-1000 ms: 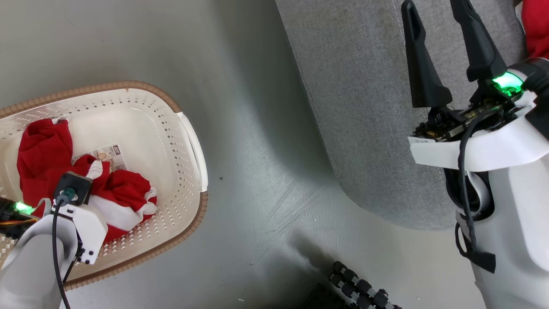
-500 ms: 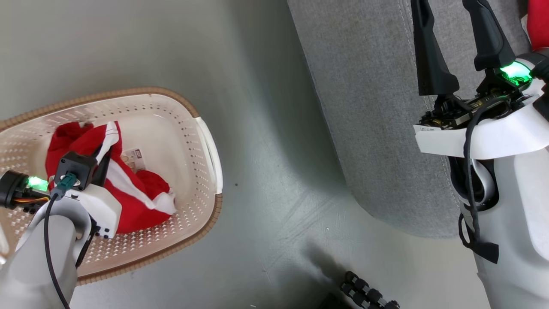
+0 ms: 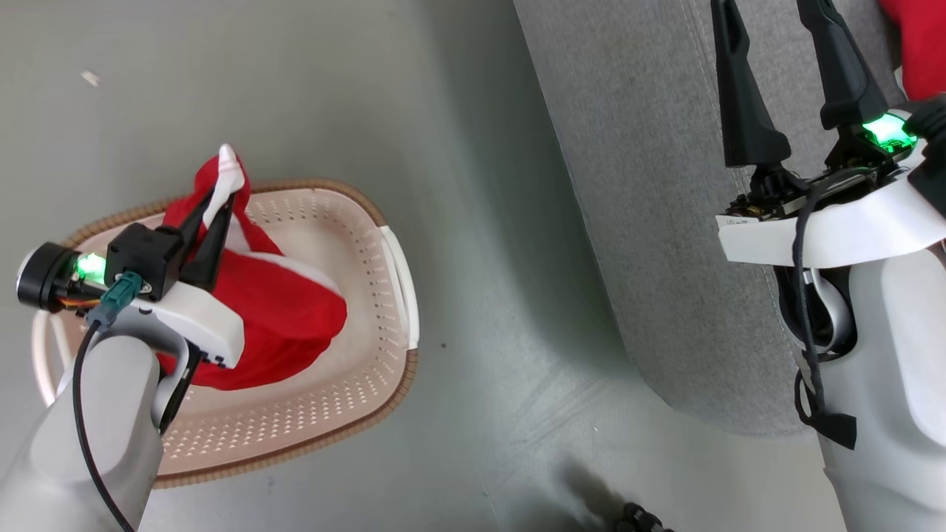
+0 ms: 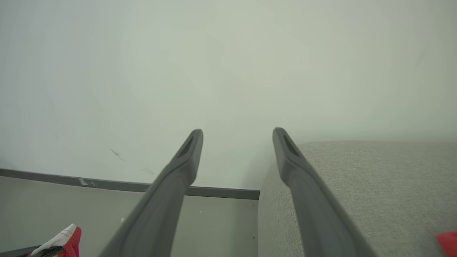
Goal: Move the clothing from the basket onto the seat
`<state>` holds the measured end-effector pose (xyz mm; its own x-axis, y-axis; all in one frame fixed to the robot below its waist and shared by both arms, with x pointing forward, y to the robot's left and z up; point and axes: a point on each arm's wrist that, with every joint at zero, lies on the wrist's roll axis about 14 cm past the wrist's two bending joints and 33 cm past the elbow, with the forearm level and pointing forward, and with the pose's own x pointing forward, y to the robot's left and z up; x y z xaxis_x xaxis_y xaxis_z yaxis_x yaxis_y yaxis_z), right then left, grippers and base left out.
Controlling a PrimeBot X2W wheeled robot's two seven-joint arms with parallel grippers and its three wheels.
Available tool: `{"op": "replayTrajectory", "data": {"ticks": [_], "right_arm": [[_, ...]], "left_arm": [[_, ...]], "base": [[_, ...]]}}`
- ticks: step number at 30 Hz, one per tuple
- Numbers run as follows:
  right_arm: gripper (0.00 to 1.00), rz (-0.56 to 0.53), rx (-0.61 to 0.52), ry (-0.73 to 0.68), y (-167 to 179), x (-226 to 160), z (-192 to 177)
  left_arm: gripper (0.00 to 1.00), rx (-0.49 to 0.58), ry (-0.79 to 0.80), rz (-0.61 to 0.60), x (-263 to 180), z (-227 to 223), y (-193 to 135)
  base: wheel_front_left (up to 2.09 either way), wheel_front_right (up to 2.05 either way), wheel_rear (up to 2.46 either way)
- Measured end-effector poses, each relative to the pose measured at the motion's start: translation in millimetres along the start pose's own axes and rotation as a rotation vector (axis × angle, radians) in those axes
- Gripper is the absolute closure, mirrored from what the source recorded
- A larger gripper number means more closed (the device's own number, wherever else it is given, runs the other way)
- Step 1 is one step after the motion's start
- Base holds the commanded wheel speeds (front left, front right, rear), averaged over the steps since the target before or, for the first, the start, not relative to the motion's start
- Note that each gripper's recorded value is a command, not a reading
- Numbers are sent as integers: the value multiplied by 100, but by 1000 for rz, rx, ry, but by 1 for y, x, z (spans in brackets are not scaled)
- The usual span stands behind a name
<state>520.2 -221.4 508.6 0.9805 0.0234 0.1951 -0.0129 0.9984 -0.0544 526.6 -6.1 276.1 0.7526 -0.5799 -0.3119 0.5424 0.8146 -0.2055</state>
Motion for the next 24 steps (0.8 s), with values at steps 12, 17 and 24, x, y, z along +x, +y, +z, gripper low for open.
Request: {"op": "replayTrajectory", "data": {"ticks": [12,17,24], "right_arm": [[0,14,4,9,10,-16,13],[0,38,16,11,21,-25,19],[0,71,5,-15,34,-33,38]], "left_arm": [[100,23,-268,14,-25,112,-3],[100,54,-357,11,-42,153,-8],[100,124,-476,17,-72,208,-12]], "base": [[0,0,0],[0,0,0],[0,0,0]]}}
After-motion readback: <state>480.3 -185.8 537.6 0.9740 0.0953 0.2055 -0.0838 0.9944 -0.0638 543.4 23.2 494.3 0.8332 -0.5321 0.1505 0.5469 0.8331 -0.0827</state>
